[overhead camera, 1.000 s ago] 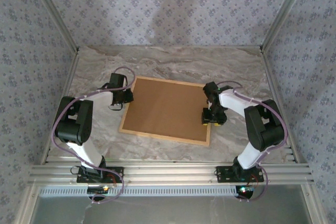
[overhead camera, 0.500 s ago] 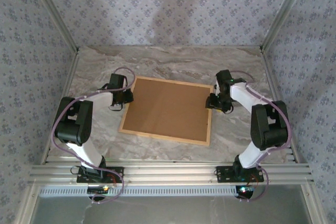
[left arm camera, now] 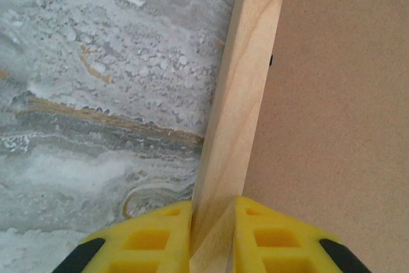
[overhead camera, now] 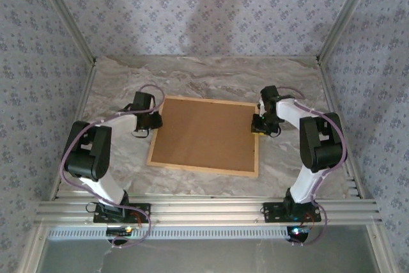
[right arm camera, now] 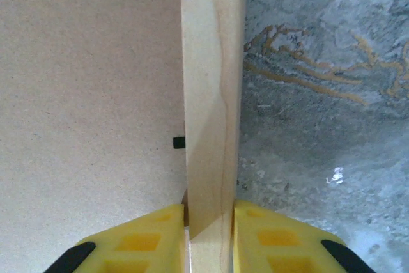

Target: Put the photo into the frame

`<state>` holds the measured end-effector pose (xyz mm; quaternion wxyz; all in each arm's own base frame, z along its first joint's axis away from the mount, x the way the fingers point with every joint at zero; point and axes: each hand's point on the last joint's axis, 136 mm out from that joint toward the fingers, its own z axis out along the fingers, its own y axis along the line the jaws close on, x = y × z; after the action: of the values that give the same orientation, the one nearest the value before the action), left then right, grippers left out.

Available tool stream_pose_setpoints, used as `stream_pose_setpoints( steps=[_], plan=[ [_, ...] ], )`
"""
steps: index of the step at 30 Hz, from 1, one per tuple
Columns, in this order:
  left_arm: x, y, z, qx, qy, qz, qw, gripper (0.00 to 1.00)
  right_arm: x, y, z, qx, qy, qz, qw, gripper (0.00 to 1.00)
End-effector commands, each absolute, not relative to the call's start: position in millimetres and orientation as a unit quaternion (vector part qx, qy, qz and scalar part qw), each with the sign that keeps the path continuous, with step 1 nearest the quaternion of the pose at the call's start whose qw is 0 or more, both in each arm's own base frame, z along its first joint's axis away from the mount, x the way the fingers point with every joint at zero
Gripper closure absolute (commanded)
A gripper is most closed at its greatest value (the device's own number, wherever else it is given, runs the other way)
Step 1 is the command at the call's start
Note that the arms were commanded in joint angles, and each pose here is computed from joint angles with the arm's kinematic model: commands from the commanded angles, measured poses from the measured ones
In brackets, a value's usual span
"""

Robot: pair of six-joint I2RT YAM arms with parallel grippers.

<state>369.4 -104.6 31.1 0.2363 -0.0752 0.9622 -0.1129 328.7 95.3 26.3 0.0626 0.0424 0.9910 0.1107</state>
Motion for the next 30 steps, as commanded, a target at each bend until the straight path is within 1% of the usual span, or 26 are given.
stream_pose_setpoints(
  steps=[1, 5, 8, 24, 30],
  plan=[
    [334, -96, 19, -0.081, 0.977, -0.091, 0.178, 0.73, 332, 83, 20, 0.034, 0.995, 0.077, 0.061, 0.78],
    [343, -92, 34, -0.084, 0.972, -0.085, 0.201, 0.59, 333, 81, 20, 0.029, 0.995, 0.07, 0.062, 0.79],
    [351, -89, 40, -0.084, 0.971, -0.085, 0.209, 0.54, 334, 82, 20, 0.027, 0.995, 0.073, 0.065, 0.79],
    [401, -83, 48, -0.078, 0.971, -0.065, 0.215, 0.53, 339, 83, 24, 0.025, 0.993, 0.086, 0.074, 0.79],
    [417, -84, 41, -0.068, 0.975, -0.056, 0.205, 0.53, 340, 82, 24, 0.027, 0.993, 0.088, 0.073, 0.79]
  ],
)
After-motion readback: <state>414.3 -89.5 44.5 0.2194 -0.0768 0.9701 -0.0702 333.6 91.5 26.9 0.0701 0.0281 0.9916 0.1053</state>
